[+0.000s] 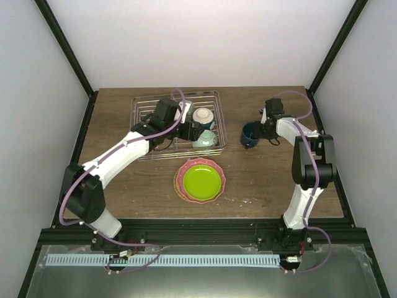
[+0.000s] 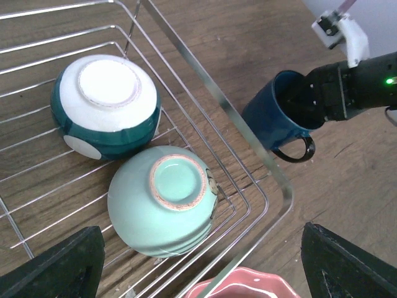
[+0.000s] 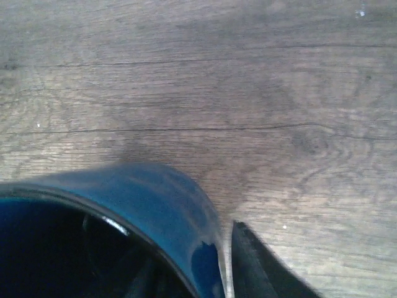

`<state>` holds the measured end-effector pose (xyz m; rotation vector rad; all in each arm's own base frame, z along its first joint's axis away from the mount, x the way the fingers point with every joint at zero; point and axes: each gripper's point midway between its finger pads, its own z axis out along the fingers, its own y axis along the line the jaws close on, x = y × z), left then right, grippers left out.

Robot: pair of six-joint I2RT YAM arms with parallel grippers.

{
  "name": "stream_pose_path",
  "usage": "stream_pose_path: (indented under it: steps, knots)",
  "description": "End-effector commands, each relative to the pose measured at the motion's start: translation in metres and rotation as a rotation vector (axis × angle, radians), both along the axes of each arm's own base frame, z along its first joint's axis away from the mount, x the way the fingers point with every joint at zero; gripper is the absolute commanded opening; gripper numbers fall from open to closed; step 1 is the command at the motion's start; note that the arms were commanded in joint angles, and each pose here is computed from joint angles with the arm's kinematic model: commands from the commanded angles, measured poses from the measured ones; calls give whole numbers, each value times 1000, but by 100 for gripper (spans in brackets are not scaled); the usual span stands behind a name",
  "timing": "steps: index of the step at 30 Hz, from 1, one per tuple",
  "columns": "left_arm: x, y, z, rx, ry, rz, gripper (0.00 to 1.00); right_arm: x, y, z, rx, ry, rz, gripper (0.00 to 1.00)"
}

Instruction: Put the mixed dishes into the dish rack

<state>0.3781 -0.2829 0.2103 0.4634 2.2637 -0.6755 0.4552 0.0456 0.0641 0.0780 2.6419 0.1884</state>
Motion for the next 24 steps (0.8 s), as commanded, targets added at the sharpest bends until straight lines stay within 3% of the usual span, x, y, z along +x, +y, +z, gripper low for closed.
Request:
stream_pose_path:
  steps: [1, 3, 6, 12, 19, 24]
  knots:
    - [-11, 2, 15, -34, -23, -5, 88, 15, 0, 13, 14, -44, 14, 20]
    - [-13, 4, 14, -32, -23, -4, 88, 15, -1, 15, 11, -47, 14, 9]
    - [-17, 6, 13, -35, -19, -3, 88, 16, -3, 24, -4, -67, 9, 1]
    - [-38, 2, 18, -128, 0, -46, 88, 18, -3, 63, 0, -161, 17, 1]
    - [-83, -2, 38, -404, 30, -117, 88, 7, 43, 148, 268, -431, 189, 1]
    - [-101, -1, 58, -519, -17, -164, 88, -18, 69, 193, 406, -616, 330, 1]
